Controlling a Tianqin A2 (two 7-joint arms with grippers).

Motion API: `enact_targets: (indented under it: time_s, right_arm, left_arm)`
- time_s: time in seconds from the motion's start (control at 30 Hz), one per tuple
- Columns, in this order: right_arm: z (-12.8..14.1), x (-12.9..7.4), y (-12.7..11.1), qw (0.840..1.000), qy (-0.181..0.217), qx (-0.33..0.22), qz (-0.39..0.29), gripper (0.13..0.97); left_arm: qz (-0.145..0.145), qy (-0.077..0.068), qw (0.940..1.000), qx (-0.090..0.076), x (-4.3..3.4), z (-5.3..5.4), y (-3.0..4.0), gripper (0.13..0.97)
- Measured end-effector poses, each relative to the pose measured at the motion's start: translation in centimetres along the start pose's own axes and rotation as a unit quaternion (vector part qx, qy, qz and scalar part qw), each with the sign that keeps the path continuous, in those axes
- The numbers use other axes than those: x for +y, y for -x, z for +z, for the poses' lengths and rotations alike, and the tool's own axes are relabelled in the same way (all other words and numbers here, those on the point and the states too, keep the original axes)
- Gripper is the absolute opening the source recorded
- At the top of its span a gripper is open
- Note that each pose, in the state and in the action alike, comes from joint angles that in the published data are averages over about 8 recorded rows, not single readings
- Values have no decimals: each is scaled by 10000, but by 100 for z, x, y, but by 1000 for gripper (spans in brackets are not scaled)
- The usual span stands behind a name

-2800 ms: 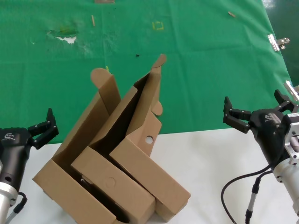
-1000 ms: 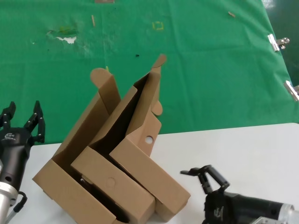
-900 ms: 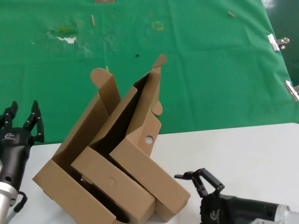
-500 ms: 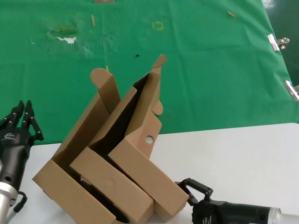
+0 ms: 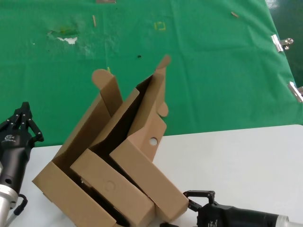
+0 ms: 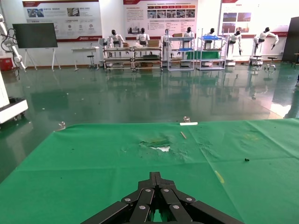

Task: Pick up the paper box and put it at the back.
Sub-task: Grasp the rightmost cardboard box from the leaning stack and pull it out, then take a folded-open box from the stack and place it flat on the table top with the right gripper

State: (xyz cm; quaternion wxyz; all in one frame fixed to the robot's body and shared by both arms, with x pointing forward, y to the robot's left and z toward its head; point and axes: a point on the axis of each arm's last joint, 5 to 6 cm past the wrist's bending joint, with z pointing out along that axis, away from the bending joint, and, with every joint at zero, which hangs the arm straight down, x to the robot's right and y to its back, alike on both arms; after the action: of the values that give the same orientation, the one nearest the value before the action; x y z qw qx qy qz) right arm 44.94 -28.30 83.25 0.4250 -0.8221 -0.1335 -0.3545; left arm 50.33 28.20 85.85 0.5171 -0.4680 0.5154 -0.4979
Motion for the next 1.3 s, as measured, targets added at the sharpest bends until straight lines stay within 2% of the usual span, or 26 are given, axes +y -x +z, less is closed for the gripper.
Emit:
enact_targets:
  time_s: [0.33, 0.6, 0.73, 1.03, 1.3]
  right_arm:
    - [-55, -80, 41, 9994, -150, 270, 175, 315]
    - [-97, -26, -82, 9984, 170, 537, 25, 211]
    - [-153, 38, -283, 9956, 546, 759, -108, 184]
    - [-256, 292, -950, 9750, 1833, 1217, -312, 147]
    - [-31, 652, -1442, 9507, 2831, 1217, -337, 140]
  left_arm:
    - [0, 0, 10000, 0, 0, 0, 0, 140]
    - [-1, 0, 10000, 0, 0, 0, 0, 140]
    - [0, 0, 10000, 0, 0, 0, 0, 140]
    - [0, 0, 10000, 0, 0, 0, 0, 140]
    - [0, 0, 10000, 0, 0, 0, 0, 140]
